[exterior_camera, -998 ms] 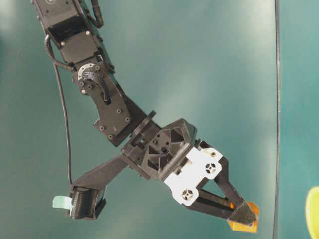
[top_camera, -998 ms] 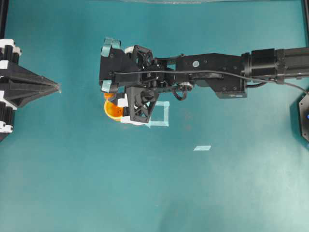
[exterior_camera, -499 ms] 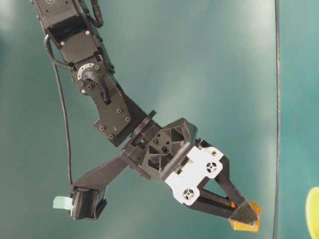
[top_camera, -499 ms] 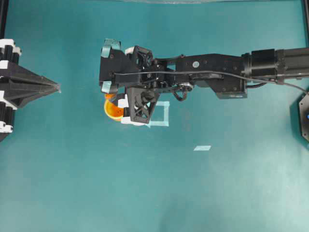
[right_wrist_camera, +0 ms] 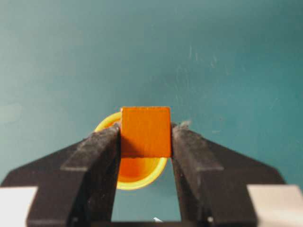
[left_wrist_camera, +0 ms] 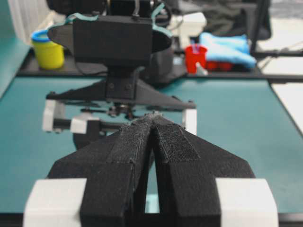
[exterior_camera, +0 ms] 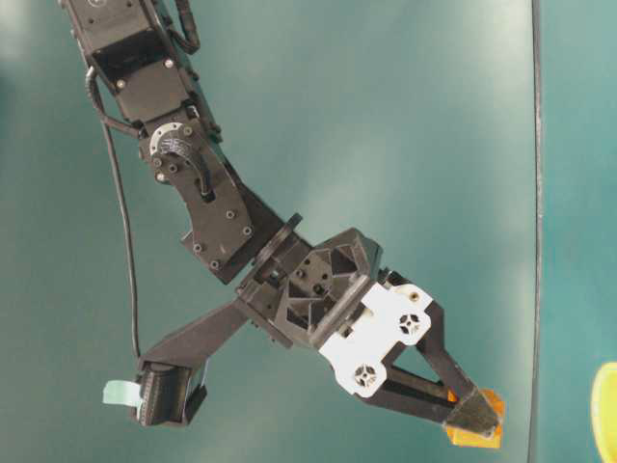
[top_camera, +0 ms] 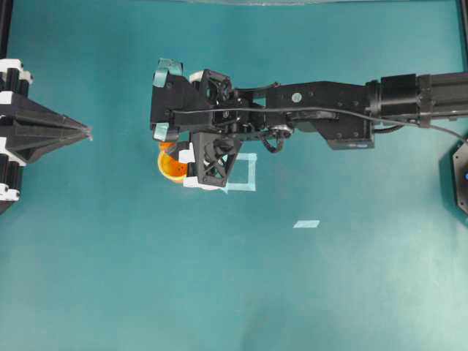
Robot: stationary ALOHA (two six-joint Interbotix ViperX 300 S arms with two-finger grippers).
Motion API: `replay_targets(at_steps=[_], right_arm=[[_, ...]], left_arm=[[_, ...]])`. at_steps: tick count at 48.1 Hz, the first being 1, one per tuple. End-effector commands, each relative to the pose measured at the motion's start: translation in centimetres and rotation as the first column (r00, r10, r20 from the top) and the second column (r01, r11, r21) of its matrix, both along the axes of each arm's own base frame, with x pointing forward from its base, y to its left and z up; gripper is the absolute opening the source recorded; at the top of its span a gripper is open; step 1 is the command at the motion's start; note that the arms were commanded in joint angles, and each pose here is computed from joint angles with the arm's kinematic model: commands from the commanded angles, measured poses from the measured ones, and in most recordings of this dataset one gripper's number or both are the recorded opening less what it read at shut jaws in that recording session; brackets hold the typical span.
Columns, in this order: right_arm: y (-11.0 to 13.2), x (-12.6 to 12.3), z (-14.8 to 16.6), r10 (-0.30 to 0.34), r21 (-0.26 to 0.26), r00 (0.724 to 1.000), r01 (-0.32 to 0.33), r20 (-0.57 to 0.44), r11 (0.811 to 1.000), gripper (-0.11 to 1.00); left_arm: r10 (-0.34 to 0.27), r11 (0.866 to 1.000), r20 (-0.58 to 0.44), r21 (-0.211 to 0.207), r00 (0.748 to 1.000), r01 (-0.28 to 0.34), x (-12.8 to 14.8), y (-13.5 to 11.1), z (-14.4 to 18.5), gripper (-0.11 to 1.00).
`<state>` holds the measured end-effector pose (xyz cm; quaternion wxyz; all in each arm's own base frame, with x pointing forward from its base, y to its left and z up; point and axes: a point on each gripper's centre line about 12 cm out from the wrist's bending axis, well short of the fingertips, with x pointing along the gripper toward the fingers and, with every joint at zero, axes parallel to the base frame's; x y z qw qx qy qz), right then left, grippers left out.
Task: Move the block toward the cup with right arm.
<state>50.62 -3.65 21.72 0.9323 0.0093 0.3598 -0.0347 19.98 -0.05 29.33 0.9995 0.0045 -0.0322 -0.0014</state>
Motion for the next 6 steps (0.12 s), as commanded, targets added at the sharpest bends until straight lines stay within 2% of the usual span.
replay_targets(at_steps=[1,6], right_arm=[[0.21,0.22,1.98,0.006,-0.006,0.999,-0.005,0.047,1.000,0.39],[0.21,0.22,1.98,0.006,-0.006,0.999,-0.005,0.047,1.000,0.39]], left_arm=[[0.001,1.000,0.023,0.003,1.000,-0.001,0.26,0.02,0.97,0.01],[0.003,1.000,0.023,0.001,1.000,-0.003,0.26,0.06,0.97,0.01]])
